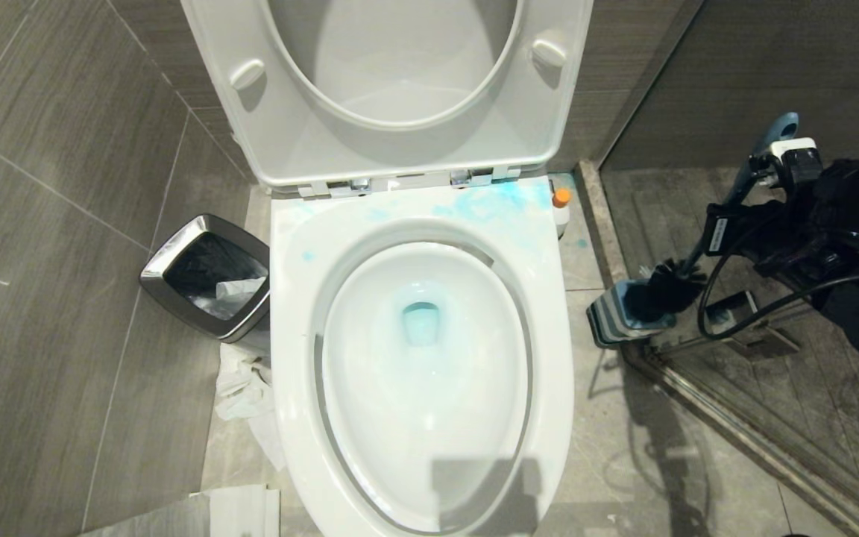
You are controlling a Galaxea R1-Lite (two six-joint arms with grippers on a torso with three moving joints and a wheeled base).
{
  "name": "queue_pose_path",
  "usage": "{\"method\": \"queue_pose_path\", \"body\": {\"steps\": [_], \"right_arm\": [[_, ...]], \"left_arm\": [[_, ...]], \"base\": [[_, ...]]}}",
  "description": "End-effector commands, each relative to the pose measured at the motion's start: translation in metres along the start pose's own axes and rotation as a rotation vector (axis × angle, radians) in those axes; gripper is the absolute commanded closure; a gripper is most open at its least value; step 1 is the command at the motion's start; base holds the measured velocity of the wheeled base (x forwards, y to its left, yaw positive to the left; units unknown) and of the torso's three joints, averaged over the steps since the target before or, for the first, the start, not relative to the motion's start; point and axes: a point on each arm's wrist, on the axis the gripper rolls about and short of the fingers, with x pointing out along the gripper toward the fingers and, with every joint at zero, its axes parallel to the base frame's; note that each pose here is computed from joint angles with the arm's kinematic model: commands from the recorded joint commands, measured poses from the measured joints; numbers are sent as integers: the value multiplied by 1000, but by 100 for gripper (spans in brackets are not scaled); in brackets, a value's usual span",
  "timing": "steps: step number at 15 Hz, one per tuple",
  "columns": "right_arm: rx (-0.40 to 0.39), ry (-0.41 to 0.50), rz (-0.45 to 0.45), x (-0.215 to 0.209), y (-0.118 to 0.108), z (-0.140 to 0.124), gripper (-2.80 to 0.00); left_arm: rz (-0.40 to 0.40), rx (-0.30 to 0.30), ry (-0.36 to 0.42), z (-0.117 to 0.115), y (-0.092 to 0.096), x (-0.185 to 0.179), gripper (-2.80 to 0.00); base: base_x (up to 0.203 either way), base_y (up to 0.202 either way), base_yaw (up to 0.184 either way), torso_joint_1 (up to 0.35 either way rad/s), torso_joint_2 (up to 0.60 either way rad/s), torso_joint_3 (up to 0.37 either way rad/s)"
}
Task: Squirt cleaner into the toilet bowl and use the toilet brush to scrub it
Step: Put the toilet brush back
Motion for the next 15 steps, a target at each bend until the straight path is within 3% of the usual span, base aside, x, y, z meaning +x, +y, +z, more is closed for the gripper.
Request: {"method": "queue_pose_path", "body": {"steps": [1, 6, 15], "right_arm": [[-6, 33, 3, 15, 5, -19, 0], [-4, 33, -8, 42, 5, -35, 0], [15, 125, 1, 62, 13, -80, 0]], "left_arm": [[1, 0, 0, 0, 0, 0, 0], [1, 0, 0, 0, 0, 0, 0], [1, 0, 0, 0, 0, 0, 0]], "base": [[0, 0, 0, 0, 0, 0], [0, 0, 0, 0, 0, 0], [0, 0, 0, 0, 0, 0]]}}
